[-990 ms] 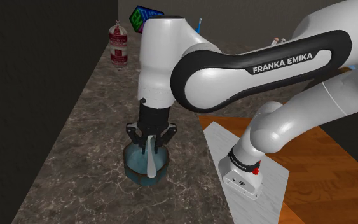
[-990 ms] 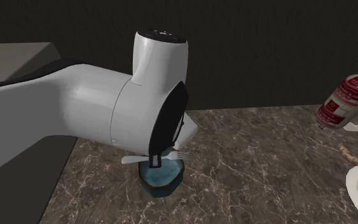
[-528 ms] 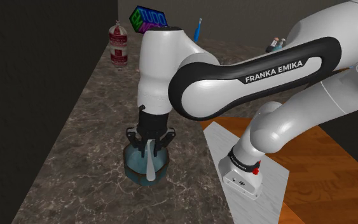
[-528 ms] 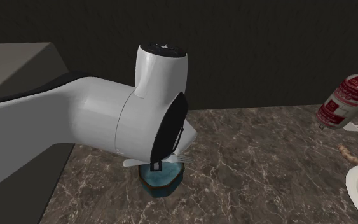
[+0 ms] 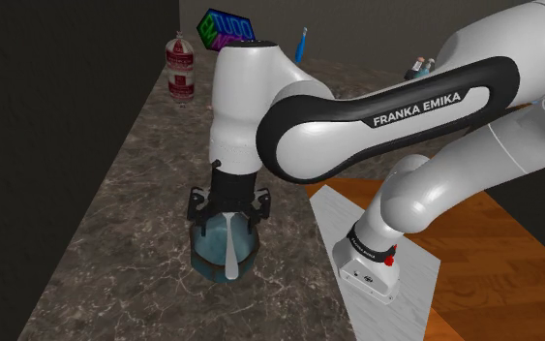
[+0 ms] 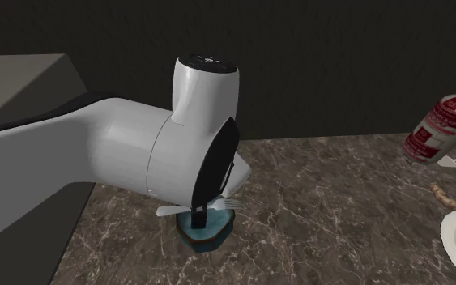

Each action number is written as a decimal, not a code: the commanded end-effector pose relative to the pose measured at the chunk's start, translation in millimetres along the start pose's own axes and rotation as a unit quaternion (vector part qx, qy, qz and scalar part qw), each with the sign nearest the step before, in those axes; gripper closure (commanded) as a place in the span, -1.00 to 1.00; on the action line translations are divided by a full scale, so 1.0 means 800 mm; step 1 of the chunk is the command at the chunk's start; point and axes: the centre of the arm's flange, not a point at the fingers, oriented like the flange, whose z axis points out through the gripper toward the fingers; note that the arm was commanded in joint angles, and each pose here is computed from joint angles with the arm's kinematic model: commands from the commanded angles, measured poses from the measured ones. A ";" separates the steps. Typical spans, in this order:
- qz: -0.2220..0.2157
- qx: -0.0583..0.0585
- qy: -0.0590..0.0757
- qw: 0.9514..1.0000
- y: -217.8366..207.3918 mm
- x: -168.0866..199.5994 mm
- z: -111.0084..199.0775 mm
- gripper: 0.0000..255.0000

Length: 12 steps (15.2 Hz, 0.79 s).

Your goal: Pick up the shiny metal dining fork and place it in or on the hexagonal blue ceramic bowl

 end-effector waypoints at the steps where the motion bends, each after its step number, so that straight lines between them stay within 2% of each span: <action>1: 0.000 0.000 0.000 1.000 0.000 0.000 0.000 -1.00; 5: 0.000 0.000 0.000 1.000 0.000 0.000 -0.063 -1.00; 12: 0.000 0.000 0.000 1.000 0.000 0.000 -0.063 -1.00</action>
